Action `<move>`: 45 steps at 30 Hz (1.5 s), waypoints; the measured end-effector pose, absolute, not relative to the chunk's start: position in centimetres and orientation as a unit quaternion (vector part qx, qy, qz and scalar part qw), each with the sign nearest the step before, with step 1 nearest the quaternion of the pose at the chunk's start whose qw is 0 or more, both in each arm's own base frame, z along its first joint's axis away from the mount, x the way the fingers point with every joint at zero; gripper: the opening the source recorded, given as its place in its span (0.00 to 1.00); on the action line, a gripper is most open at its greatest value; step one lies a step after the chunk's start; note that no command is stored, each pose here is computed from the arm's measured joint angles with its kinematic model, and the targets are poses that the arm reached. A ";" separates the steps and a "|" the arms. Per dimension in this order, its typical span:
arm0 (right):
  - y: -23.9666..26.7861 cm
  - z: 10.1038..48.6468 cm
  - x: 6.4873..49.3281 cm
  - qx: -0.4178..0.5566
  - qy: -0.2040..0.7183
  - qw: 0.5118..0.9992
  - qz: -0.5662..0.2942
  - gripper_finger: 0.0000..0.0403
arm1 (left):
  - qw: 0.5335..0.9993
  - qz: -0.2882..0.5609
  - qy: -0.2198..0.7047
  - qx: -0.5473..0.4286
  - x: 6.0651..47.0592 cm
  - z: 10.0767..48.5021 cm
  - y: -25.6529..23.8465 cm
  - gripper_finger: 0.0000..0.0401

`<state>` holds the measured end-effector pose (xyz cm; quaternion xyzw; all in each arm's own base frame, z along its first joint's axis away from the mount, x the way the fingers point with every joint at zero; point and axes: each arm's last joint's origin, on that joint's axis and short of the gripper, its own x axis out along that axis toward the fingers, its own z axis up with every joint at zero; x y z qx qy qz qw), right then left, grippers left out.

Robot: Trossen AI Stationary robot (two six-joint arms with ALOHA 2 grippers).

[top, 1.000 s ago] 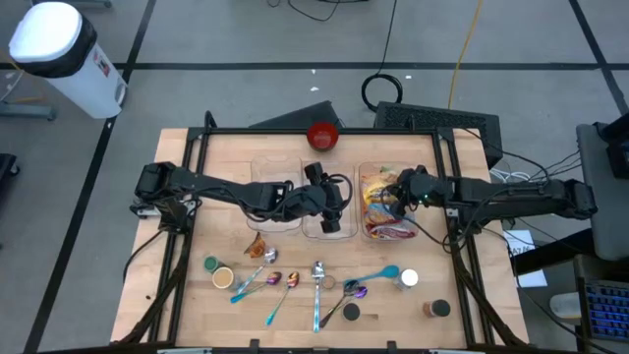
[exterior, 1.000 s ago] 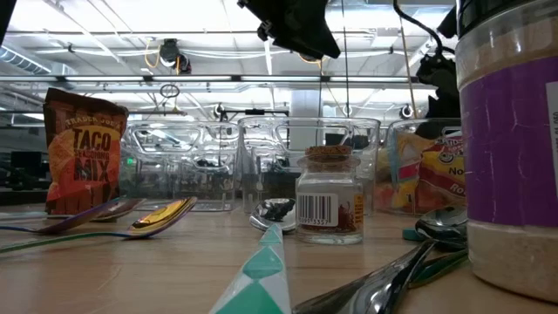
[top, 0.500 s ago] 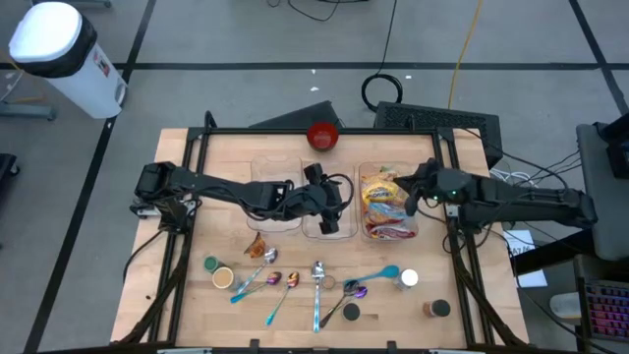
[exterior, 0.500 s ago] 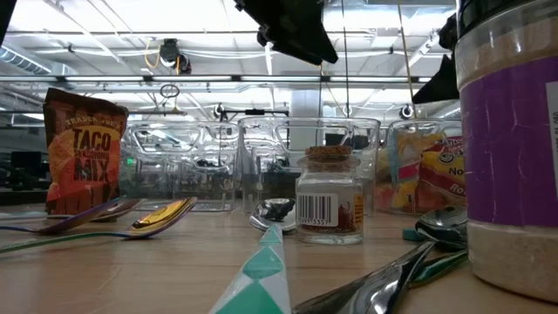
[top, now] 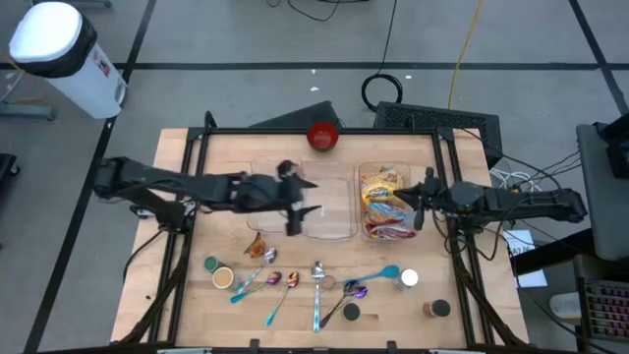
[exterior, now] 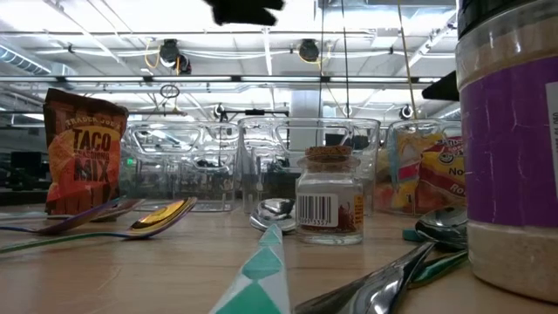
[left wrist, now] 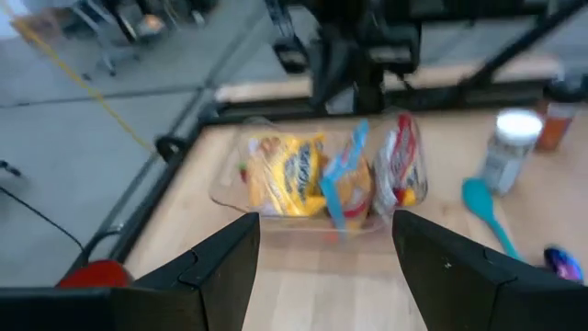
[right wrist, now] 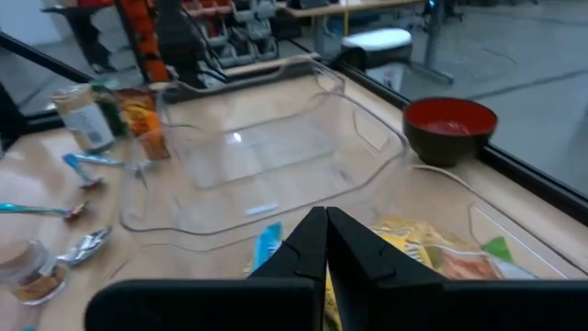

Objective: Pick & Place Food Item
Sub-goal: Put the orange seasoning pack into the left transparent bin

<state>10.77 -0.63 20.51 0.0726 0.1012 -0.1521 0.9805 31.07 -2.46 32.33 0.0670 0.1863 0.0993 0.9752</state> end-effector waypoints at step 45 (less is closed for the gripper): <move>1.1 17.7 9.6 0.048 -0.039 0.997 0.051 0.00 | 0.994 0.099 0.042 0.006 22.6 29.9 -2.3 0.64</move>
